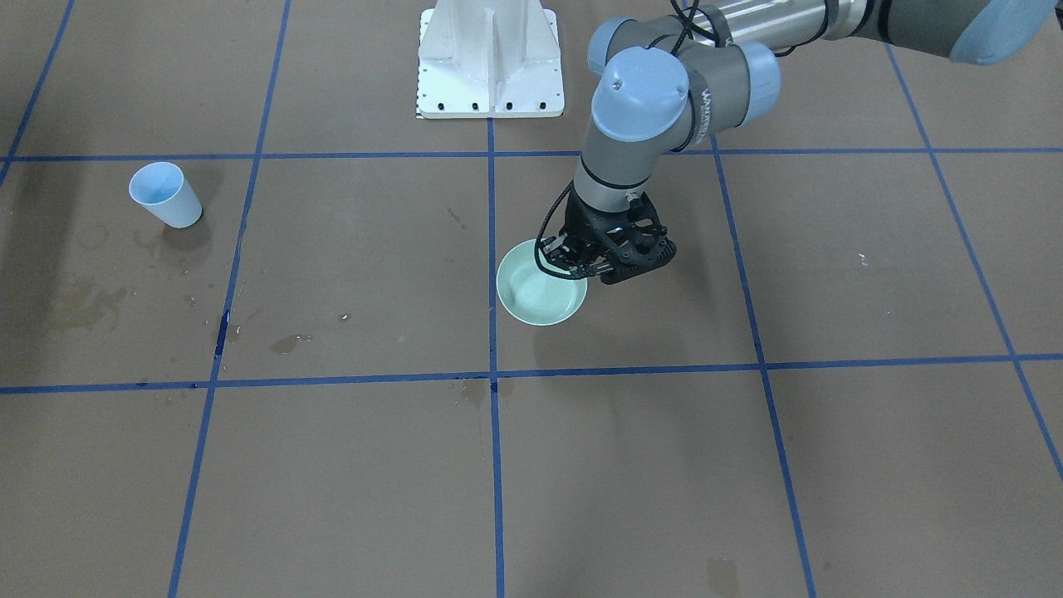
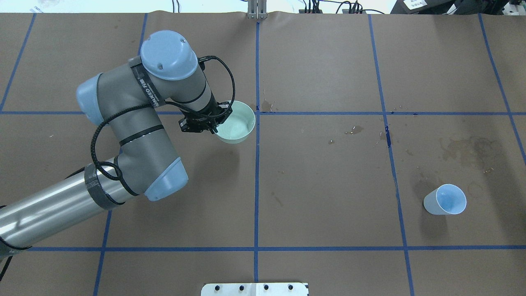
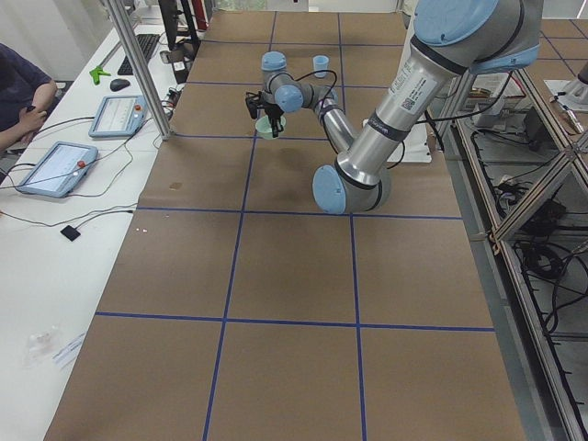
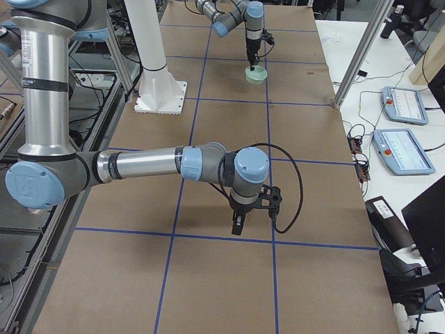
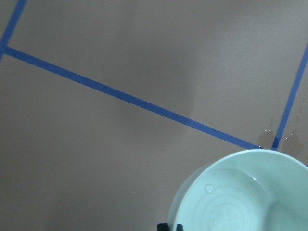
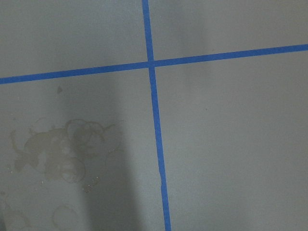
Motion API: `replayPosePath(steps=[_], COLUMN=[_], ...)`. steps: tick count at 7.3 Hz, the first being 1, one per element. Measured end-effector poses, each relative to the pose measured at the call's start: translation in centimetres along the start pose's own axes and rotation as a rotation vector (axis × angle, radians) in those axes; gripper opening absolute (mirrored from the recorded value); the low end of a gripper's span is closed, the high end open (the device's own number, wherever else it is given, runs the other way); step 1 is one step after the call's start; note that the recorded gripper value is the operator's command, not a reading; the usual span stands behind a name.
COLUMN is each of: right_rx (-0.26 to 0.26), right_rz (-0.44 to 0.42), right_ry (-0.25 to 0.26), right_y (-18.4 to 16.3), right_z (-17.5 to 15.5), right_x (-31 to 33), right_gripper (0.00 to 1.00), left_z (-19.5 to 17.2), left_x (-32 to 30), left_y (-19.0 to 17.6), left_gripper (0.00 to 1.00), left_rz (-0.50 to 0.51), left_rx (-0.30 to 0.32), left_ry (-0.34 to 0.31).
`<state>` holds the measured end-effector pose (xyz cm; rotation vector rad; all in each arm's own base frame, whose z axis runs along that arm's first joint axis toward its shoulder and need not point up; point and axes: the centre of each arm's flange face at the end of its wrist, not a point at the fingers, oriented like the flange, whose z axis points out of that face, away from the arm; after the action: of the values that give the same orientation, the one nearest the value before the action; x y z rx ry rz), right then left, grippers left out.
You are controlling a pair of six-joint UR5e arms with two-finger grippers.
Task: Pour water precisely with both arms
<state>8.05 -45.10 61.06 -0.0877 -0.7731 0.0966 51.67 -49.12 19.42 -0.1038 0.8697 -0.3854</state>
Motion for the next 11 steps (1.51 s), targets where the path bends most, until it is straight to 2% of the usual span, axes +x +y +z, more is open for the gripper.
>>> replayPosePath(steps=[3, 4, 5, 8, 11], right_rx=[-0.001, 0.0, 0.002, 0.014, 0.085], right_rz=[0.001, 0.001, 0.0, -0.007, -0.064], right_ry=[0.001, 0.001, 0.001, 0.001, 0.022], right_y=[0.0, 0.0, -0.1, -0.4, -2.7], right_z=[0.0, 0.0, -0.1, -0.7, -5.7], right_x=[0.1, 0.1, 0.1, -0.2, -4.6], right_gripper=[1.0, 1.0, 1.0, 1.0, 0.99], left_z=[5.8, 6.5, 6.8, 5.4, -2.2], left_x=[2.4, 2.6, 2.6, 2.8, 2.1], left_y=[3.3, 3.3, 3.3, 2.4, -1.0], left_gripper=[0.0, 0.31, 0.98, 1.0, 1.0], left_rz=[-0.034, -0.041, -0.042, -0.023, -0.029], left_rx=[0.018, 0.018, 0.019, 0.03, 0.037], left_ry=[0.064, 0.073, 0.076, 0.096, 0.1])
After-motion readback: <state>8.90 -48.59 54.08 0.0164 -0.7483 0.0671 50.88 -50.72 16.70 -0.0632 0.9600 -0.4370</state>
